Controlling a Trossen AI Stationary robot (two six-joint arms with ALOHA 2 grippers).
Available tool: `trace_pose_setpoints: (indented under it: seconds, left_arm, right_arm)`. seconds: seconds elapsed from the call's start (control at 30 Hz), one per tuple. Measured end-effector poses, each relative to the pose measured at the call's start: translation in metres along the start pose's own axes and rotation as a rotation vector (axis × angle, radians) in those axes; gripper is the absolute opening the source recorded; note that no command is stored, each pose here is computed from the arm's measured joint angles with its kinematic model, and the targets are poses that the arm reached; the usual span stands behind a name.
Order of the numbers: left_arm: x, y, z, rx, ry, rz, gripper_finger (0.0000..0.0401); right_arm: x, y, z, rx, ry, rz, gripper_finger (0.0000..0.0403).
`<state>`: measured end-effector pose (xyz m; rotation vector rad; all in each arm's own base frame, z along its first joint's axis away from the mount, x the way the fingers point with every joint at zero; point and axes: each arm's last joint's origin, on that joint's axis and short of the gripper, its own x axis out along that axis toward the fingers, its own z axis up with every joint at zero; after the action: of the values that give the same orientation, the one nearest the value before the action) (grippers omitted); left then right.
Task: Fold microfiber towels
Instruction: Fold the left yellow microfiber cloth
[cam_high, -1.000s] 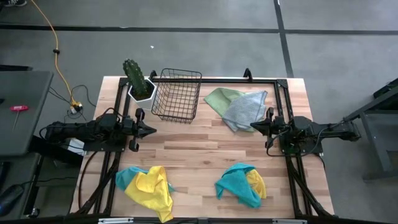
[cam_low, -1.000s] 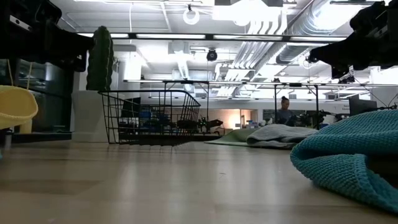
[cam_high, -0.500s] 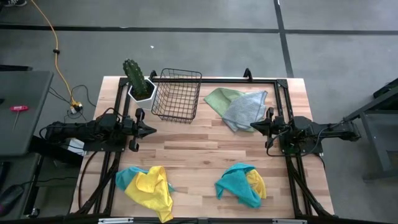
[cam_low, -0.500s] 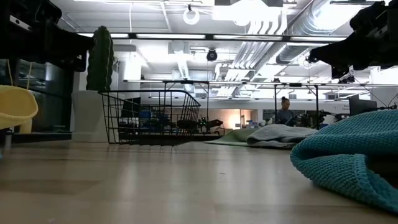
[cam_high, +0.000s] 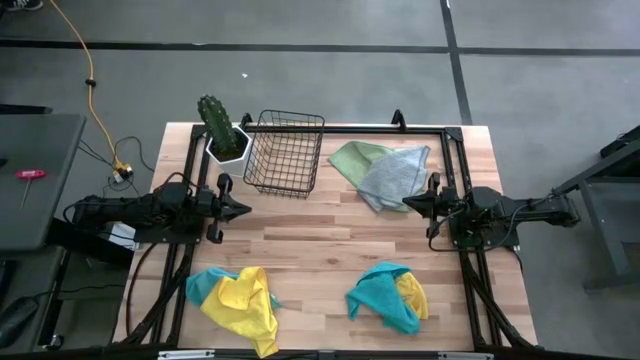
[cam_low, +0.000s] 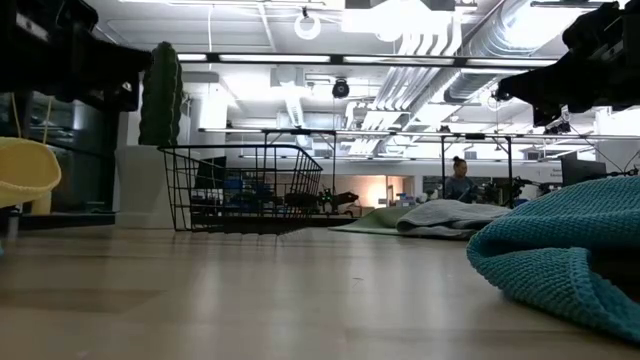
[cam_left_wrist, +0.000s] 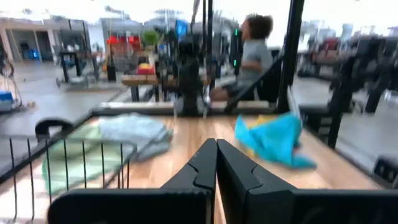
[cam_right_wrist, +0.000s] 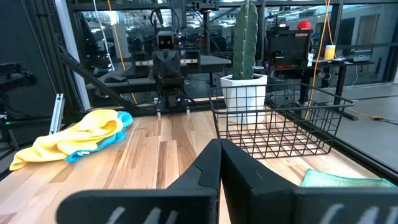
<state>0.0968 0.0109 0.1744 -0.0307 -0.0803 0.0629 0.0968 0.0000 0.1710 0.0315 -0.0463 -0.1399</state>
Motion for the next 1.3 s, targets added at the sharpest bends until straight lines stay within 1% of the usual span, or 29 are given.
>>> trace_pose_setpoints:
  seconds: [0.1,0.17,0.23,0.3,0.33,0.43,0.53,0.63,0.7,0.8,0.9,1.03,1.1,1.2,1.3]
  left_arm:
    - [0.0,0.0,0.009,-0.075,-0.097,0.012,0.0003]
    - [-0.002,0.002,0.02,-0.116,-0.21,0.062,0.0003]
    - [-0.003,0.003,0.026,-0.179,-0.291,0.114,0.0003]
    - [-0.004,0.003,0.033,-0.257,-0.365,0.108,0.0003]
    - [-0.002,0.002,0.034,-0.269,-0.369,0.081,0.0003]
    - [0.007,-0.003,0.032,-0.274,-0.281,-0.011,0.0003]
    - [0.019,-0.009,0.047,-0.259,-0.23,-0.073,0.0003]
    - [0.038,-0.019,0.064,-0.208,-0.134,-0.168,0.0004]
    - [0.052,-0.028,0.076,-0.167,-0.038,-0.221,0.0008]
    - [0.073,-0.043,0.091,-0.107,0.184,-0.261,0.0029]
    - [0.089,-0.063,0.099,-0.056,0.4,-0.287,0.006]
    - [0.103,-0.1,0.097,0.013,0.629,-0.37,0.0111]
    - [0.105,-0.119,0.092,0.061,0.737,-0.386,0.0134]
    - [0.101,-0.148,0.079,0.156,0.896,-0.386,0.0164]
    - [0.091,-0.174,0.064,0.257,1.007,-0.393,0.0182]
  right_arm:
    - [0.0,0.0,0.0,0.0,0.0,0.0,0.0]
    - [0.0,0.0,0.0,0.0,0.0,0.0,0.0]
    - [0.0,0.0,0.0,0.0,0.0,0.0,0.0]
    - [0.0,0.0,0.0,0.0,0.001,0.0,0.0]
    - [0.0,0.0,0.0,0.0,0.0,0.0,0.0]
    - [0.0,0.0,0.0,0.0,0.0,0.0,0.0]
    - [0.0,0.0,0.0,0.0,0.0,0.0,0.0]
    - [0.0,0.0,0.0,0.0,0.001,0.0,0.0]
    - [0.0,0.0,0.0,0.0,0.001,0.0,0.0]
    - [0.0,0.0,0.0,0.0,0.0,0.0,0.0]
    - [0.0,0.0,0.0,0.0,0.0,0.0,0.0]
    - [0.0,0.0,0.0,0.0,0.0,0.0,0.0]
    - [0.0,0.0,0.0,0.0,0.0,0.0,0.0]
    - [0.0,0.0,0.0,0.0,0.0,0.0,0.0]
    - [0.0,0.0,0.0,0.0,0.0,0.0,0.0]
